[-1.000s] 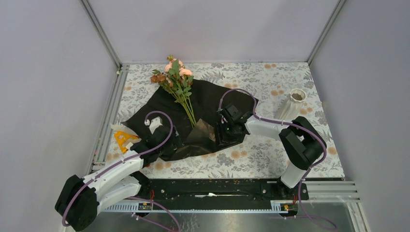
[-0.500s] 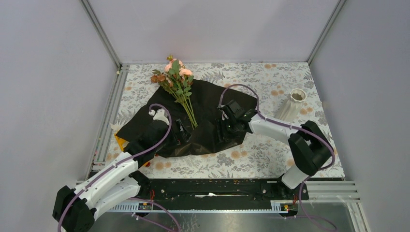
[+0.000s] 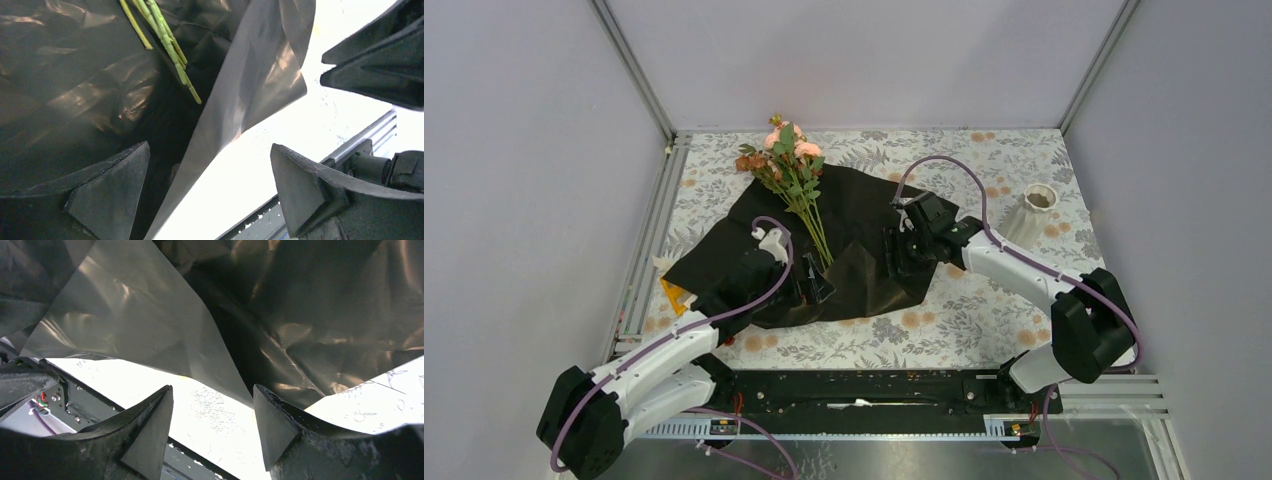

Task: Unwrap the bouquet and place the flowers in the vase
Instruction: Unfold the wrapping paper at the center of the board.

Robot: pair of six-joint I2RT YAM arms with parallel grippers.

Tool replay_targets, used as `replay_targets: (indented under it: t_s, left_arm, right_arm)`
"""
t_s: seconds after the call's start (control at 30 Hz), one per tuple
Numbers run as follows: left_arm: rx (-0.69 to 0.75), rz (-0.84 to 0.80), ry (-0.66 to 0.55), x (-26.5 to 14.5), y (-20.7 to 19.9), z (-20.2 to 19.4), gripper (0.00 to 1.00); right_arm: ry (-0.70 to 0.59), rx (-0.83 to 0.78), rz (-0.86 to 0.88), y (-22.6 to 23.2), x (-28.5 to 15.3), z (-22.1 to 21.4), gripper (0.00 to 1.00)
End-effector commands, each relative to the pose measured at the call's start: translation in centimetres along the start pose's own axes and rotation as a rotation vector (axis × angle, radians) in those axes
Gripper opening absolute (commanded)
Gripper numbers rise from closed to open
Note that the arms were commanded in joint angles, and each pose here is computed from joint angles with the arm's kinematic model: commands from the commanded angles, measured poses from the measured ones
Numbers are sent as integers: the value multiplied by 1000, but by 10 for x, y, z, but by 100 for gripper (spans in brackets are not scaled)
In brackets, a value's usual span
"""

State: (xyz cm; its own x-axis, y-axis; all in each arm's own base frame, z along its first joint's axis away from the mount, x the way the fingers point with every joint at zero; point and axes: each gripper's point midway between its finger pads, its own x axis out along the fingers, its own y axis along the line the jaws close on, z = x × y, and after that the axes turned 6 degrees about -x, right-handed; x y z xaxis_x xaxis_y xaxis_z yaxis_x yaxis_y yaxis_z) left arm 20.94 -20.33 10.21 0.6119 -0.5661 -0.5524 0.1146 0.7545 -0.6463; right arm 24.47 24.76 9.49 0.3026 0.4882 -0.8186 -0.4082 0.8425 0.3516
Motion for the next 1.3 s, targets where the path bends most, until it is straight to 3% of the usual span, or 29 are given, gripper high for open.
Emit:
replay_targets:
  t_s: [0.0, 0.17, 0.23, 0.57, 0.8, 1.03, 1.27]
  left_arm:
    - [50, -124, 9, 0, -23, 2, 97]
    - [67, -191, 56, -2, -35, -5, 72]
    - [63, -235, 56, -5, -41, -7, 67]
    - [50, -327, 105, -19, -50, -25, 64]
    - [61, -332, 209, -20, -55, -48, 59]
    - [96, -330, 299, -27, -63, -71, 57]
    - [115, -355, 324, -40, -70, -83, 62]
  right_arm:
    - [-40, -23, -30, -8, -14, 8, 67]
    - [-64, -32, -74, -17, -21, 15, 68]
    - [-60, -34, -100, -22, -23, 16, 68]
    - [-132, -63, -197, -38, -49, 29, 68]
    - [-163, -66, -169, -28, -54, 44, 77]
    - [-134, -47, 4, 3, -34, 55, 77]
    - [-40, -46, 83, 18, -6, 27, 62]
